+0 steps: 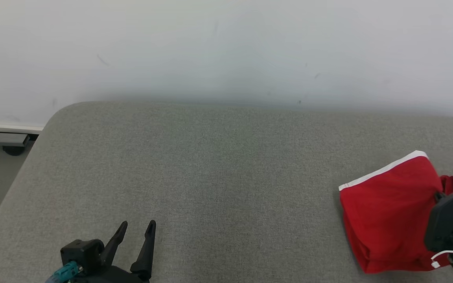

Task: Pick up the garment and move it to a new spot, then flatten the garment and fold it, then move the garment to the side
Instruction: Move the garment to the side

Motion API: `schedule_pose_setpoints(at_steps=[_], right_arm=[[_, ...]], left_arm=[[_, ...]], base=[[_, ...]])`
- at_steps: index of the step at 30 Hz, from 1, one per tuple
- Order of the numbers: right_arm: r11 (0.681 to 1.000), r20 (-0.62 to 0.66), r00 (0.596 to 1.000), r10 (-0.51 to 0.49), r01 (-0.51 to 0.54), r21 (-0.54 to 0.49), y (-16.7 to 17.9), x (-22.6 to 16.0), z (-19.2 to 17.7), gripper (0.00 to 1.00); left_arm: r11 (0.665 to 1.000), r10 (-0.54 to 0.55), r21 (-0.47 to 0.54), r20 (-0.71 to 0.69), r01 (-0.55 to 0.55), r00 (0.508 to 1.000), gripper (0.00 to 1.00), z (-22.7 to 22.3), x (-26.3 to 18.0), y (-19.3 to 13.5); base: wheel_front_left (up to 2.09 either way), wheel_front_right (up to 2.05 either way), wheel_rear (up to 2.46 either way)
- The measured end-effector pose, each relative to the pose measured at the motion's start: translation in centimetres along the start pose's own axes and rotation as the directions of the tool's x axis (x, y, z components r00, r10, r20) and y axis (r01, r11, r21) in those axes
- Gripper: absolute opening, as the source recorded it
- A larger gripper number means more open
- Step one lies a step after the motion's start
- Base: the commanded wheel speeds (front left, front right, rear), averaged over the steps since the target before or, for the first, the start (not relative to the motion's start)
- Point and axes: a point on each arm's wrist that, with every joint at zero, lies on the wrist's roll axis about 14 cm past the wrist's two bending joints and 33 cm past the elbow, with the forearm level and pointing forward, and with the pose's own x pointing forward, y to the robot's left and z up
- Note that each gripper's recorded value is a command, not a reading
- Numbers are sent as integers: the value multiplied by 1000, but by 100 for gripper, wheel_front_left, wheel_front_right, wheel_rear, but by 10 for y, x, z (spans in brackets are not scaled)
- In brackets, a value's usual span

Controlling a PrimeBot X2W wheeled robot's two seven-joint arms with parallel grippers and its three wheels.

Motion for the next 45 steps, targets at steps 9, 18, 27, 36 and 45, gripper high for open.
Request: schedule_pose_setpoints(at_steps=[9, 18, 27, 36, 45], right_arm=[[997, -63, 995, -75, 73, -31, -36, 8, 0, 0], [996, -11, 999, -51, 50, -79, -31, 9, 29, 0], [991, 13, 995, -102, 103, -89, -52, 0, 45, 0], [990, 1, 993, -117, 117, -81, -59, -4, 46, 0], [981, -26, 988, -154, 150, -120, -75, -8, 42, 0]], left_arm=[[1000, -6, -5, -23, 6, 1000, 100, -5, 7, 1], [1000, -15, -8, -42, 14, 999, 100, -9, 20, 1], [1000, -21, -9, -43, 21, 999, 100, -8, 26, -1], [999, -34, -8, -59, 34, 998, 100, -12, 31, -4], [999, -36, 4, -66, 36, 997, 100, -14, 31, -1]], base=[[0, 0, 0], [0, 0, 0], [0, 0, 0], [0, 0, 0], [0, 0, 0]])
